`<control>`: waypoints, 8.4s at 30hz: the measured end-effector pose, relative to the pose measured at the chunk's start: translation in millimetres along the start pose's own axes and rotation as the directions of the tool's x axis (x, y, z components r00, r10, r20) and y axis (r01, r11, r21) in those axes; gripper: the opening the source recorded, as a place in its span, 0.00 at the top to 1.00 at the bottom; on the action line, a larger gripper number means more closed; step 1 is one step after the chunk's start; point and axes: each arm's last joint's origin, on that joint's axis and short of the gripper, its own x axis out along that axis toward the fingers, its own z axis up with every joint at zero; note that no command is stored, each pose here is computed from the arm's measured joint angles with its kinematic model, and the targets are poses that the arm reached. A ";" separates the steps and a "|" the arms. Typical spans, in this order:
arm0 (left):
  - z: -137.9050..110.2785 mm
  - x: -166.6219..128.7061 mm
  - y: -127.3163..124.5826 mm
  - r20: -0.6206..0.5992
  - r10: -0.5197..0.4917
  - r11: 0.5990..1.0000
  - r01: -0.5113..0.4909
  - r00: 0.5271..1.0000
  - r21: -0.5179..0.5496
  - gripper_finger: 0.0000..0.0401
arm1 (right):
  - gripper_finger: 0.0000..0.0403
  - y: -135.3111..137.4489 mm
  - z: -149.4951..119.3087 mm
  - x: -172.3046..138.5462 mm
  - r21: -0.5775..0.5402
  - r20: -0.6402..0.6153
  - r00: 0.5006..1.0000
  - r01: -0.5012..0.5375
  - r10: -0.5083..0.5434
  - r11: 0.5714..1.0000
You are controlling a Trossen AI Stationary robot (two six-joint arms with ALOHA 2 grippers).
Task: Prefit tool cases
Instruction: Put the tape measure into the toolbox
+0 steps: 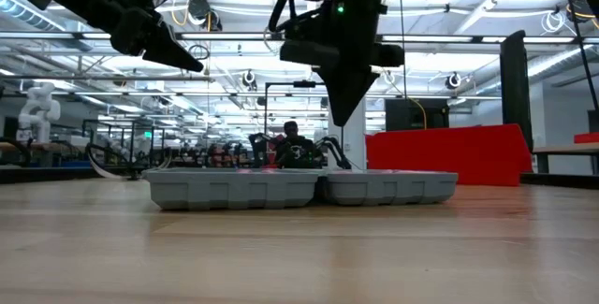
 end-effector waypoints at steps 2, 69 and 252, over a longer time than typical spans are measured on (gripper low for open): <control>0.0 0.0 0.0 0.000 0.000 1.000 0.000 1.000 -0.001 1.00 | 1.00 -5.9 5.6 2.9 -0.038 0.018 0.999 0.031 -0.031 0.999; -25.5 168.4 72.2 -0.432 -0.354 0.932 0.277 0.830 -0.232 0.79 | 0.87 -141.4 85.7 108.7 -0.254 0.051 0.894 -0.420 0.446 0.871; 73.0 214.3 64.3 -0.174 -0.275 0.959 0.256 0.946 -0.124 0.79 | 1.00 -175.0 74.3 58.4 -0.159 0.339 0.815 -0.442 0.469 0.883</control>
